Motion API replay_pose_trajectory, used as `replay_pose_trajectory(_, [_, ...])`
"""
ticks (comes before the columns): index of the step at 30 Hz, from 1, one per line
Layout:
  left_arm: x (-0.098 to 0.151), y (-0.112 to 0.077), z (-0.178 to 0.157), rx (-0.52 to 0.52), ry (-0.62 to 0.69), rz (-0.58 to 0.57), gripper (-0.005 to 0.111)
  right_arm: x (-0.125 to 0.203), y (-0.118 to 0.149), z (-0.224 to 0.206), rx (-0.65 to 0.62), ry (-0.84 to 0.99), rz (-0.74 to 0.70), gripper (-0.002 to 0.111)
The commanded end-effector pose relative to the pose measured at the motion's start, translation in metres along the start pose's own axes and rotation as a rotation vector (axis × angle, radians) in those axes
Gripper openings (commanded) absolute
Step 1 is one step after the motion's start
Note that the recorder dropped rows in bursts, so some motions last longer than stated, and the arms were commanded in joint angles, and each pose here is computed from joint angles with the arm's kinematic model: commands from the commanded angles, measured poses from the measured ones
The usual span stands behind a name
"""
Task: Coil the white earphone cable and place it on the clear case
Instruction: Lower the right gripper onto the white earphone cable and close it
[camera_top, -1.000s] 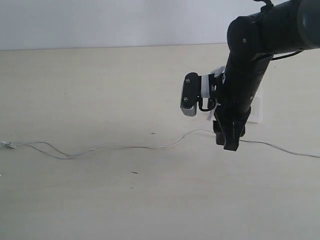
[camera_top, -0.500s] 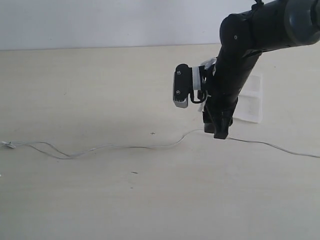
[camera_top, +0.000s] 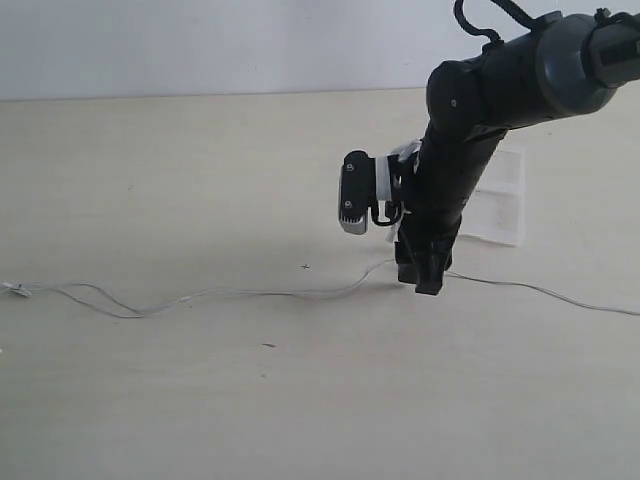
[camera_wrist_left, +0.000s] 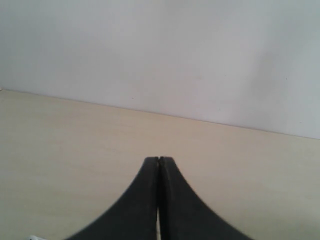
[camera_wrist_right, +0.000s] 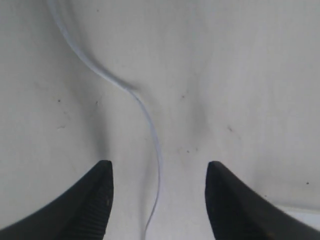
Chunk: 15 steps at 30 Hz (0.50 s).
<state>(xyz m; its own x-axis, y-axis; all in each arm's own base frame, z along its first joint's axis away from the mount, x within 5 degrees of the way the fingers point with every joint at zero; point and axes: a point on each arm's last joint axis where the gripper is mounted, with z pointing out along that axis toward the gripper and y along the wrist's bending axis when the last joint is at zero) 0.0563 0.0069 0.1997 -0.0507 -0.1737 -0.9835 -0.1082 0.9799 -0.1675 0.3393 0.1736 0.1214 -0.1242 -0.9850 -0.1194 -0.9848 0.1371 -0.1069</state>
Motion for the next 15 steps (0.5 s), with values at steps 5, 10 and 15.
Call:
replay_pose_trajectory(5, [0.0002,0.0001,-0.0003,0.000,-0.005,0.002,0.000,-0.0086,-0.0021,-0.0017,0.011,-0.080,0.021,0.054])
replay_pose_trajectory(10, [0.0002,0.0001,-0.0003,0.000,-0.005,0.002,0.000,-0.0084,-0.0020,-0.0017,0.010,-0.078,0.019,0.054])
replay_pose_trajectory(15, [0.0002,0.0001,-0.0003,0.000,-0.005,0.002,0.000,-0.0059,-0.0022,0.0012,0.014,-0.052,-0.010,0.054])
